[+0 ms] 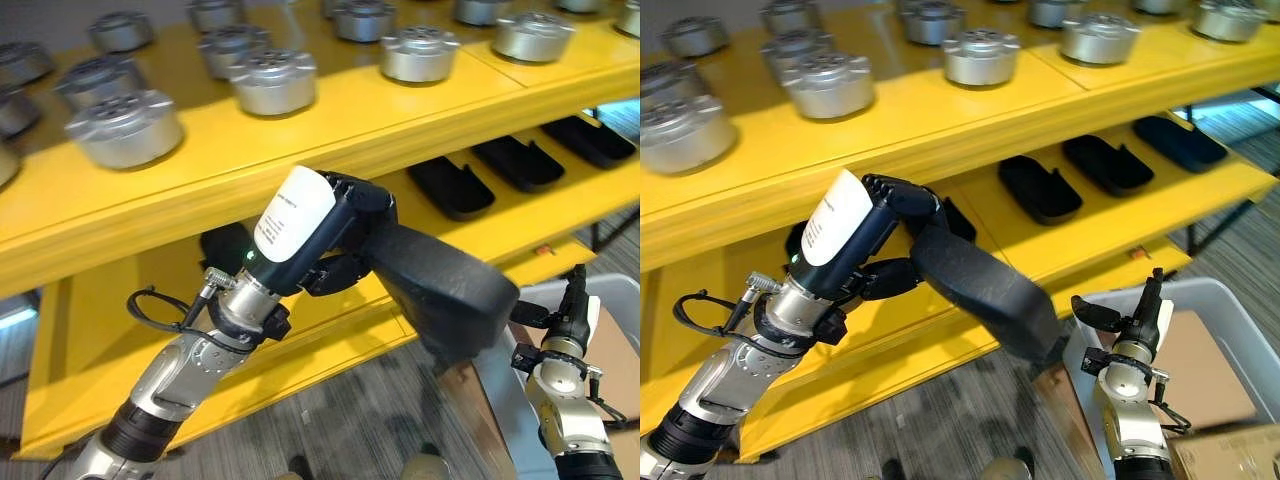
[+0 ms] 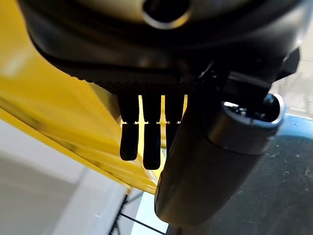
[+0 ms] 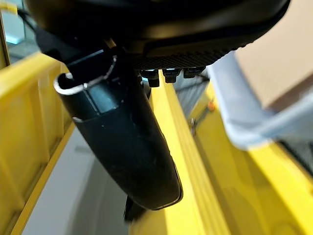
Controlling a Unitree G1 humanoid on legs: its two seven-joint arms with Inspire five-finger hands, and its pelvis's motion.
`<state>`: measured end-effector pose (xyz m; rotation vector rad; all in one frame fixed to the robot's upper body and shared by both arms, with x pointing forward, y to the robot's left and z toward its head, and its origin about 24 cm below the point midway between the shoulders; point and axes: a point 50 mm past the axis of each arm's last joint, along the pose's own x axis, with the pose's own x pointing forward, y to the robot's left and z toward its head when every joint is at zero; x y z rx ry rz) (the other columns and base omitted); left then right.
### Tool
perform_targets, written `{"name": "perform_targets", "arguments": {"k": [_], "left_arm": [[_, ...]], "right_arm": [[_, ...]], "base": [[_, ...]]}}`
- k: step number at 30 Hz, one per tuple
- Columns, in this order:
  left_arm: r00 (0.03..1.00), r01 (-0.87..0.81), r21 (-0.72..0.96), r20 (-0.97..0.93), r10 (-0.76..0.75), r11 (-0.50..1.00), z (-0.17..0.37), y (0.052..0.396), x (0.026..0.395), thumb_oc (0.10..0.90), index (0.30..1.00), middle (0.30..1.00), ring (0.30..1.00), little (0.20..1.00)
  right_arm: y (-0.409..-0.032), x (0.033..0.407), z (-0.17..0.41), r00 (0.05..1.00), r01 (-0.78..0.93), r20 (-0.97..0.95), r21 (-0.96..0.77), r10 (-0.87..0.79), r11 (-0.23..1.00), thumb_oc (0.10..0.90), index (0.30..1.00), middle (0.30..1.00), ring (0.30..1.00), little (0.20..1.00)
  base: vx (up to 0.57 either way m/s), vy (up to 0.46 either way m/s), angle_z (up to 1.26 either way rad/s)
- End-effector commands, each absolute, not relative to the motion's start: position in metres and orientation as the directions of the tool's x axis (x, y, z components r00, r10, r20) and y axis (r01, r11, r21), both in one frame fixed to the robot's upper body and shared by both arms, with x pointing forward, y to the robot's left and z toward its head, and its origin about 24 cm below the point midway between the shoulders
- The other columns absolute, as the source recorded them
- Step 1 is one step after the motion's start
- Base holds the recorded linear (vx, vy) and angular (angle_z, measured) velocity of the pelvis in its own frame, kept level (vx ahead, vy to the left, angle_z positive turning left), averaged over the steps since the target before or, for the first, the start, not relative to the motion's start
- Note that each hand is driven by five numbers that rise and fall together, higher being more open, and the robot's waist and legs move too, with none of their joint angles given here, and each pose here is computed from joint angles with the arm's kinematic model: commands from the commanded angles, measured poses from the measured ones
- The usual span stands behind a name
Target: Move parts from the plastic box to the shelf.
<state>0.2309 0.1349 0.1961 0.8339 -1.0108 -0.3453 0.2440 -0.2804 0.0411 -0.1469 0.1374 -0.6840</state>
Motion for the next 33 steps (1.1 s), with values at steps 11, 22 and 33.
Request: {"name": "perform_targets", "arguments": {"k": [11,22,33], "left_arm": [[0.301,0.029,0.670,0.702,-0.645,0.742,0.228,0.128,0.207,0.400,0.300,0.300,0.300,0.300],[0.305,-0.015,0.650,0.726,-0.616,0.760,0.234,0.129,0.219,0.400,0.300,0.300,0.300,0.300],[0.391,-0.065,0.631,0.729,-0.562,0.773,0.222,0.154,0.213,0.400,0.300,0.300,0.300,0.300]], "right_arm": [[-0.311,0.255,0.094,0.685,0.729,0.174,-0.150,-0.708,0.668,0.900,1.000,1.000,1.000,1.000],[-0.304,0.261,0.092,0.720,0.693,0.177,-0.150,-0.670,0.705,0.900,1.000,1.000,1.000,1.000],[-0.322,0.257,0.107,0.695,0.719,0.226,-0.204,-0.683,0.664,0.900,1.000,1.000,1.000,1.000]], "base": [[-0.04,0.246,0.18],[-0.18,0.113,-0.06],[-0.17,0.033,-0.09]]}}
